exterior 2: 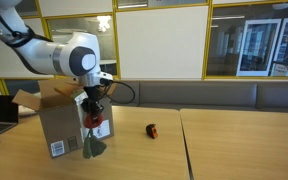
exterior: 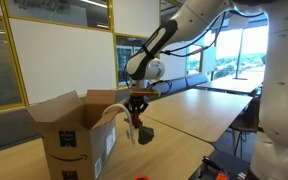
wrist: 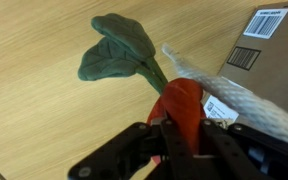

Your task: Put all the objects on the table into the box.

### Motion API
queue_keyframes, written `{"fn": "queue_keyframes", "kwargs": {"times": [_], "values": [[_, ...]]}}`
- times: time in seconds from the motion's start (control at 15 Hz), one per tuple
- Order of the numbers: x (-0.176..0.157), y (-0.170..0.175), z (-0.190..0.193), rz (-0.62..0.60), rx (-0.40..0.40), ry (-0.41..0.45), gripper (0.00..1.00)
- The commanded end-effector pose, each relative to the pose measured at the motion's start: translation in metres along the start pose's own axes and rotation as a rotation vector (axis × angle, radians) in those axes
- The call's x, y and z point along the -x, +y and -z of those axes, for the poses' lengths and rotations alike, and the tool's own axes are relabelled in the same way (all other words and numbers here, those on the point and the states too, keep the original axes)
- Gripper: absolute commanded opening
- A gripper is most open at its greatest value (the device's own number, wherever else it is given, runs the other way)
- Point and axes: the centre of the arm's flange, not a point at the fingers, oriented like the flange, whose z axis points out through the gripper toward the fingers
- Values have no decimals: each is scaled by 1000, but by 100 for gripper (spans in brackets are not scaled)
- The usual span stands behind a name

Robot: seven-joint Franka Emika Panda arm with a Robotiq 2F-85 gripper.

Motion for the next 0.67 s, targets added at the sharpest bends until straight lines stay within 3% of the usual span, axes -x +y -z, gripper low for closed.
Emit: {"fn": "queue_keyframes", "kwargs": {"times": [0.0,0.6], "values": [[20,-37,42,13,100,67,12],[39,-117,109,20,236,249,12]]}}
